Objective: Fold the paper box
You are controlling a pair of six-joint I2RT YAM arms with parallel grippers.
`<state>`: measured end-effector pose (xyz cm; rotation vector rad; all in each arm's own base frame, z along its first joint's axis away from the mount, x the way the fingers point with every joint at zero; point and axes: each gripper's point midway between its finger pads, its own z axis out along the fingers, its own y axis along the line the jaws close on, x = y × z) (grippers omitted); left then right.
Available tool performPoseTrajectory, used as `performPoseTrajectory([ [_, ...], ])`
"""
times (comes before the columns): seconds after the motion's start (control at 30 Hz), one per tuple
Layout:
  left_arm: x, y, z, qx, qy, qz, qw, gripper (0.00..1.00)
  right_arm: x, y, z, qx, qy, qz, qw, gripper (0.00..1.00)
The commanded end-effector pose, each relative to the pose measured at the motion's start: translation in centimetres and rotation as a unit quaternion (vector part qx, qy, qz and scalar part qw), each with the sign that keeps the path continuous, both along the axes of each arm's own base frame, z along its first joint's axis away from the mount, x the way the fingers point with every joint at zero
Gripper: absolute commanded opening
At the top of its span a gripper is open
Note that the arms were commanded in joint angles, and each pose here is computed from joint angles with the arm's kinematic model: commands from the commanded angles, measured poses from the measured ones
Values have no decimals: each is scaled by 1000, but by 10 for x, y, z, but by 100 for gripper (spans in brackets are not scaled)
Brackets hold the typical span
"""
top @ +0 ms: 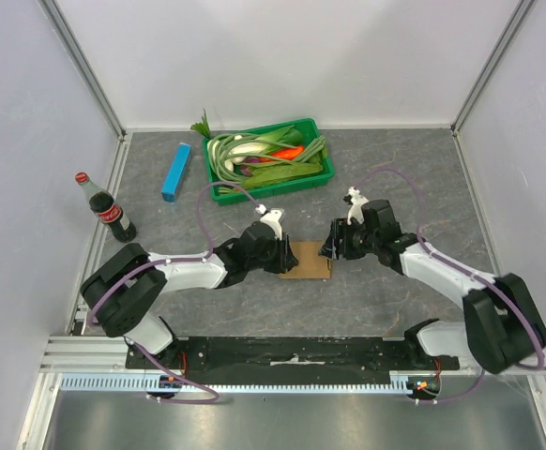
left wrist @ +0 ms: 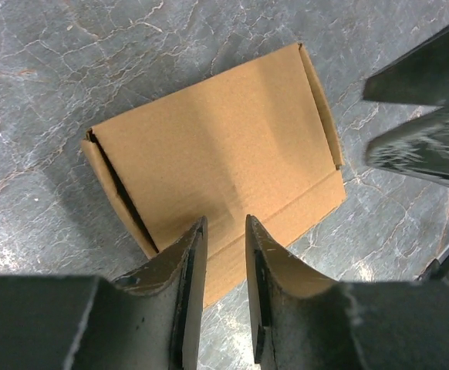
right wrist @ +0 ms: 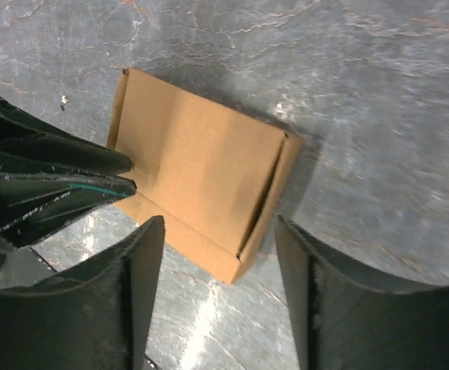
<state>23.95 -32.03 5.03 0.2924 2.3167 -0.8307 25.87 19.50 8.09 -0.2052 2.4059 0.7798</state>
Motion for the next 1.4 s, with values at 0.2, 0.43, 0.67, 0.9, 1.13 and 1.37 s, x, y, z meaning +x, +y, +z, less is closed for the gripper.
performPoseTrajectory([
  [0.2, 0, 1, 4, 16, -8, -25, 1000, 35, 17, 8, -21, 1, -26, 15, 1000, 54],
  [0.43, -1, -1, 2, 10, 0, -29, 1000, 35, 7, -5, -22, -25, -19, 5, 999, 57],
  [0.67, 3, -10, 22, -8, -9, -35, 999, 44, 9, 11, -30, 7, -13, -9, 1000, 42],
  [0.9, 10, -5, 66, -27, -44, -22, 998, 54, 11, 7, -33, -4, -16, -15, 1000, 41],
  [1.13, 24, 57, 66, 28, -31, 78, 996, 59, 8, 5, -34, -12, -10, -12, 1000, 41],
  [1.37, 24, 50, 25, 31, 57, 55, 996, 41, 7, 3, -32, -29, -14, -10, 999, 41],
])
